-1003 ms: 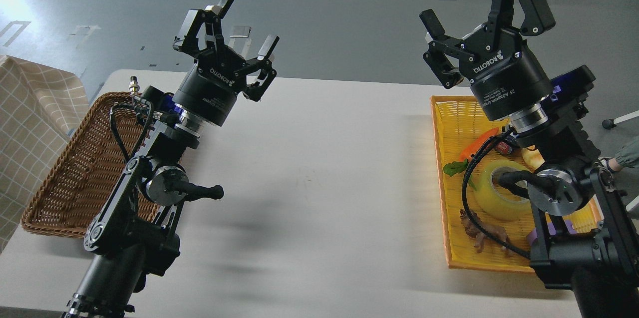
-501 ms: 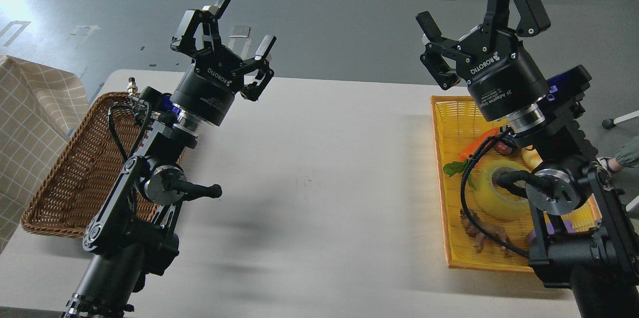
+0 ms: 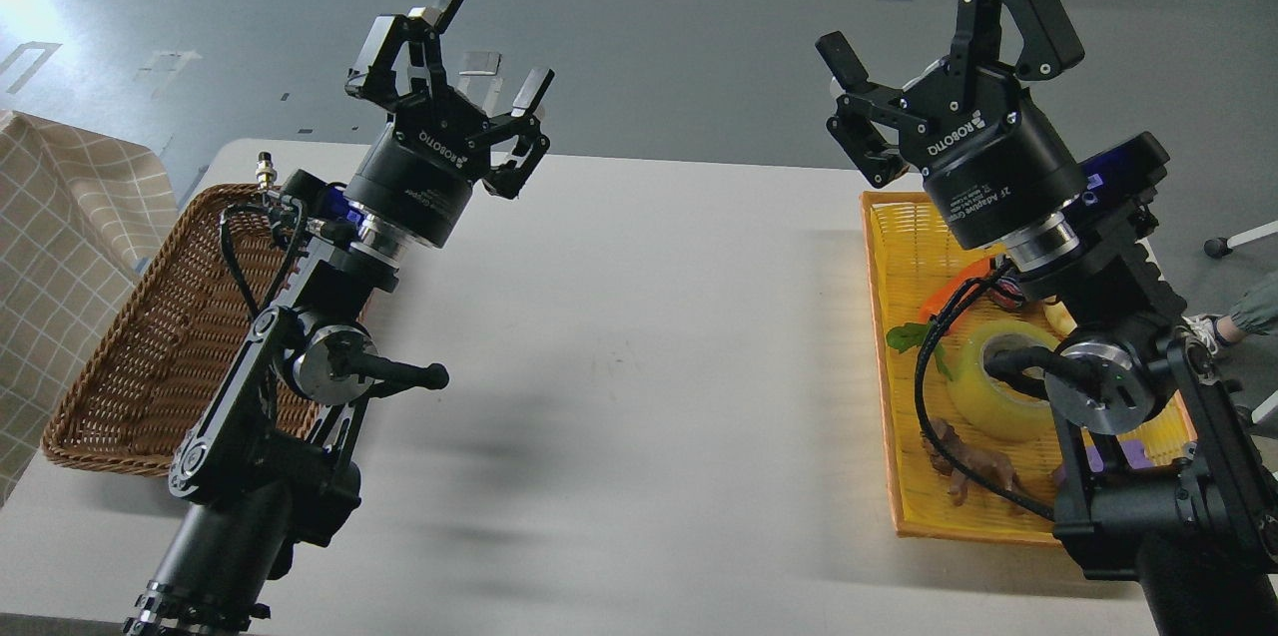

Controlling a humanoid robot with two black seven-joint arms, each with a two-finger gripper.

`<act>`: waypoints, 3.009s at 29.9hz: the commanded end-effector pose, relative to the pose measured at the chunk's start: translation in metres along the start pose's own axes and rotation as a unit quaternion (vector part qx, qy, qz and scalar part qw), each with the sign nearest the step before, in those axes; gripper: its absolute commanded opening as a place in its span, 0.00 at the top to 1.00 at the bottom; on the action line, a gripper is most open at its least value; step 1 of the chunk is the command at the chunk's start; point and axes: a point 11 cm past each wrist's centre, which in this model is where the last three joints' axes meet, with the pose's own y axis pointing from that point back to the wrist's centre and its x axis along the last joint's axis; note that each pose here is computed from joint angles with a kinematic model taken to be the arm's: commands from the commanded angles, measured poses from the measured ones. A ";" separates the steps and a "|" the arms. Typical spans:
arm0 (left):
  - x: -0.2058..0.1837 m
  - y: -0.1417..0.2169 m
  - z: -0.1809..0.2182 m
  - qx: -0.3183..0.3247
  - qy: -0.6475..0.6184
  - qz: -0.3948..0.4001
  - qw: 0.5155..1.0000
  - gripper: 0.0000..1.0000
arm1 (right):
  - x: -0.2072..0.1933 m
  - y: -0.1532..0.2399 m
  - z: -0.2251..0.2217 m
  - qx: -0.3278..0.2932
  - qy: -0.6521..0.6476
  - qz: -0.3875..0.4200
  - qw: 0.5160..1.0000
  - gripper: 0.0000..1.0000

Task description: Place and transfer tape with both arms

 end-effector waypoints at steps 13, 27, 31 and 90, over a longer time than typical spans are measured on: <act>0.000 0.002 0.000 0.001 -0.001 0.001 1.000 0.02 | 0.001 0.002 0.003 -0.005 -0.001 0.004 1.000 0.00; 0.001 0.003 0.005 -0.013 0.002 0.000 1.000 0.02 | 0.002 0.004 0.004 -0.006 -0.001 0.008 1.000 0.00; 0.001 0.003 0.006 -0.021 0.001 0.000 1.000 0.02 | 0.003 0.004 0.004 -0.006 -0.001 0.009 1.000 0.00; 0.005 0.017 0.009 -0.062 0.024 0.008 0.998 0.02 | 0.122 0.101 -0.120 -0.213 0.422 0.024 0.881 0.00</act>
